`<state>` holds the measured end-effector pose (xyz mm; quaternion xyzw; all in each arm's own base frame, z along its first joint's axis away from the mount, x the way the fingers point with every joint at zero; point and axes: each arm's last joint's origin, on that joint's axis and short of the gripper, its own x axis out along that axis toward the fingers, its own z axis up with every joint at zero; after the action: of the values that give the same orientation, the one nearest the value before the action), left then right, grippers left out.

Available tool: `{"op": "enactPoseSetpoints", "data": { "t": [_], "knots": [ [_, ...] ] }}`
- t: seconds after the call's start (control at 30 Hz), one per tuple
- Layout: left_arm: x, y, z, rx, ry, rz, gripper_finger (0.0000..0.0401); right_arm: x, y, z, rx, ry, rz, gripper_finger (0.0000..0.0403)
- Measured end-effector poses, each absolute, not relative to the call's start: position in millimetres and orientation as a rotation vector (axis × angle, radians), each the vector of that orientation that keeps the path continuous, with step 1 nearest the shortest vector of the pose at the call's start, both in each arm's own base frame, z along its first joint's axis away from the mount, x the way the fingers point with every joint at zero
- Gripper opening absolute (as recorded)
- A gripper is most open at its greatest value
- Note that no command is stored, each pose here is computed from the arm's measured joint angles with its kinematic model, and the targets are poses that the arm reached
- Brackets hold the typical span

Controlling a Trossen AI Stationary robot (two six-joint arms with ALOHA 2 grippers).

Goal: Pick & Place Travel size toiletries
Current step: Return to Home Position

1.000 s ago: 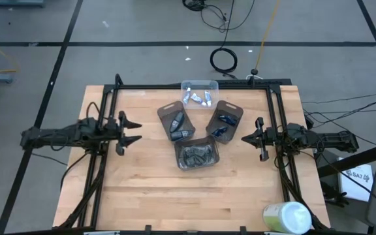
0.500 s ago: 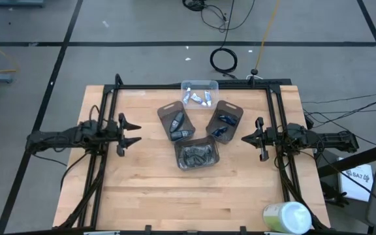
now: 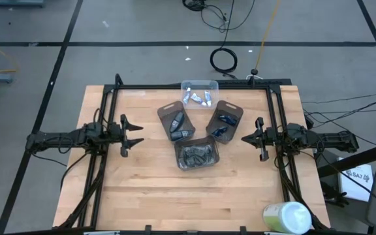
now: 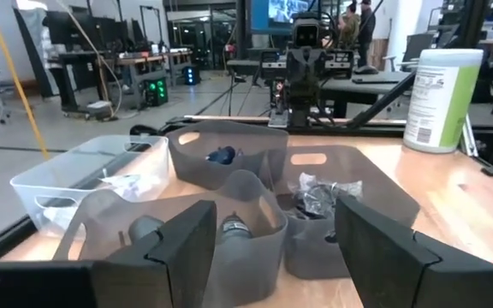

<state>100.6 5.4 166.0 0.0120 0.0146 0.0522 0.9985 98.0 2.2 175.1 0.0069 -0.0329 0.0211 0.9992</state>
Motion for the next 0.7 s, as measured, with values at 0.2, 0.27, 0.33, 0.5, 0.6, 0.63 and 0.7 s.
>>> {"op": "enactPoseSetpoints", "data": {
  "t": [0.2, 0.27, 0.33, 0.5, 0.6, 0.63, 0.7],
  "knots": [
    [100.8, 5.8, 168.3, 0.113, 0.005, 0.116, 0.0235, 98.0, 2.2, 175.1, 0.014, -0.066, 0.043, 0.0004],
    [100.7, 5.8, 169.7, 0.123, -0.009, 0.117, 0.0234, 98.0, 2.2, 175.1, 0.014, -0.066, 0.042, 0.0004],
    [100.7, 5.8, 170.0, 0.122, -0.012, 0.117, 0.0235, 98.0, 2.2, 175.2, 0.014, -0.066, 0.043, 0.0004],
    [100.7, 5.8, 170.1, 0.120, -0.013, 0.117, 0.0234, 98.0, 2.2, 175.2, 0.014, -0.066, 0.043, 0.0004],
    [100.7, 5.8, 170.2, 0.122, -0.014, 0.117, 0.0235, 98.0, 2.2, 175.1, 0.014, -0.066, 0.042, 0.0004],
    [100.7, 5.7, 170.3, 0.121, -0.015, 0.117, 0.0234, 98.0, 2.2, 175.1, 0.014, -0.066, 0.043, 0.0004],
    [100.7, 5.7, 170.4, 0.118, -0.016, 0.117, 0.0235, 98.0, 2.2, 175.1, 0.014, -0.066, 0.042, 0.0004]
  ]
}}
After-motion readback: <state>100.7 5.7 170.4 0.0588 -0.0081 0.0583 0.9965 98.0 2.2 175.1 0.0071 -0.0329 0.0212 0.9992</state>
